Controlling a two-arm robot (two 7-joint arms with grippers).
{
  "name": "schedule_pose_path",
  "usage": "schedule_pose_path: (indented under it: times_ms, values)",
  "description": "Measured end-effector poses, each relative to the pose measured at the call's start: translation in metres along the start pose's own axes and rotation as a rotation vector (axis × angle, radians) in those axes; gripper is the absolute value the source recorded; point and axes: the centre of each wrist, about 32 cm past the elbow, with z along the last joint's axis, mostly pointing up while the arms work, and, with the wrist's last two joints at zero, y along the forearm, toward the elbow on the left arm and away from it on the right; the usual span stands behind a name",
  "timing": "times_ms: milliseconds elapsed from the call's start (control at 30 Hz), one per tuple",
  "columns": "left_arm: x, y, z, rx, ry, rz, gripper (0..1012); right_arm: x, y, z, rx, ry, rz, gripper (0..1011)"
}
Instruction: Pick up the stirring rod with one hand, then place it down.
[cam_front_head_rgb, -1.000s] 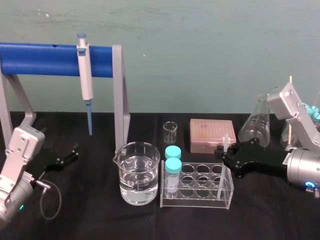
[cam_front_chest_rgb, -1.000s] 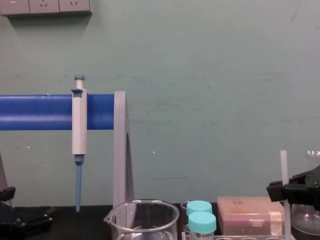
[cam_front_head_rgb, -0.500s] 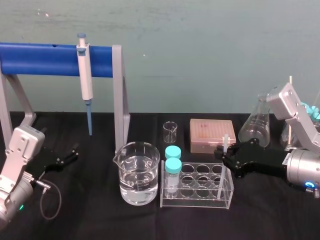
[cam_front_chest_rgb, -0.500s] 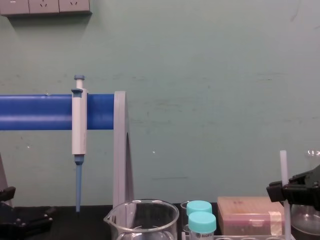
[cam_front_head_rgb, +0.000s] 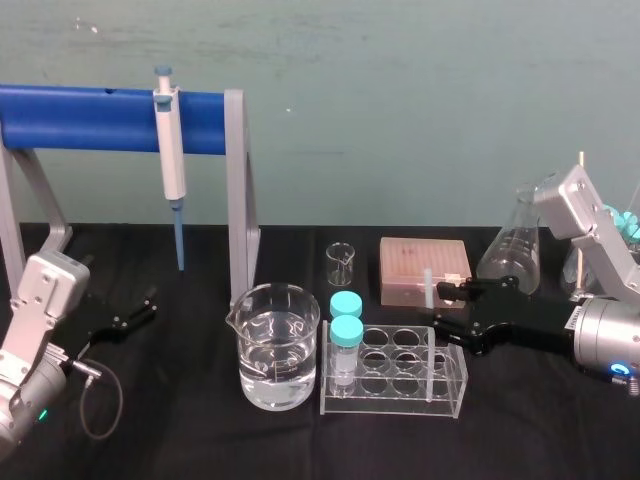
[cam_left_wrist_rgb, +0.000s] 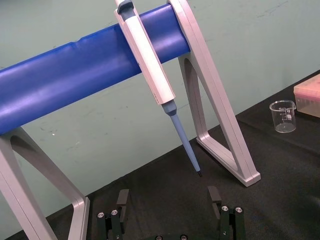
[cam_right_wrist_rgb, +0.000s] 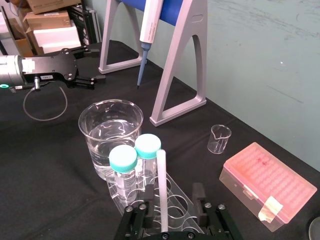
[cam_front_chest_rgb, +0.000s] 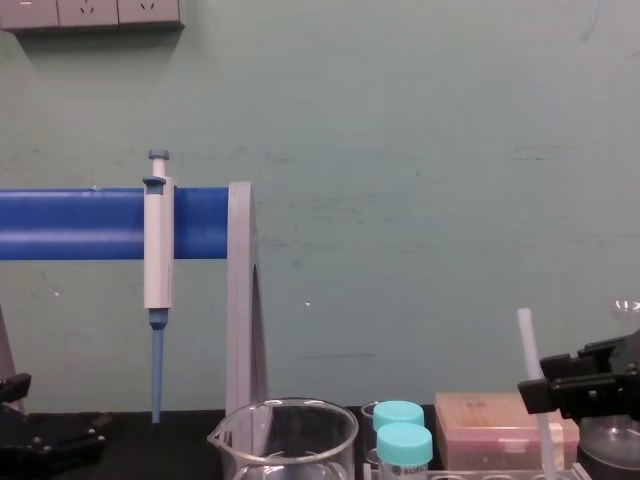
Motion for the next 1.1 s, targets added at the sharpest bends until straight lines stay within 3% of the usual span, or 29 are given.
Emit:
schedule_pose_path:
  times_ms: [567,900,1100]
  values:
    - [0.0000,0.0000,0.0000,0.000,0.000,0.000,1000,0.0000,0.0000,0.0000,0.001,0.000,0.000,978]
    - [0.0000,0.0000,0.0000,0.000,0.000,0.000,1000,0.0000,0.0000,0.0000,0.001,0.000,0.000,1000]
    - [0.0000,0.0000,0.0000,0.000,0.000,0.000,1000,0.0000,-0.0020,-0.0019,0.034,0.013,-0.004,1000]
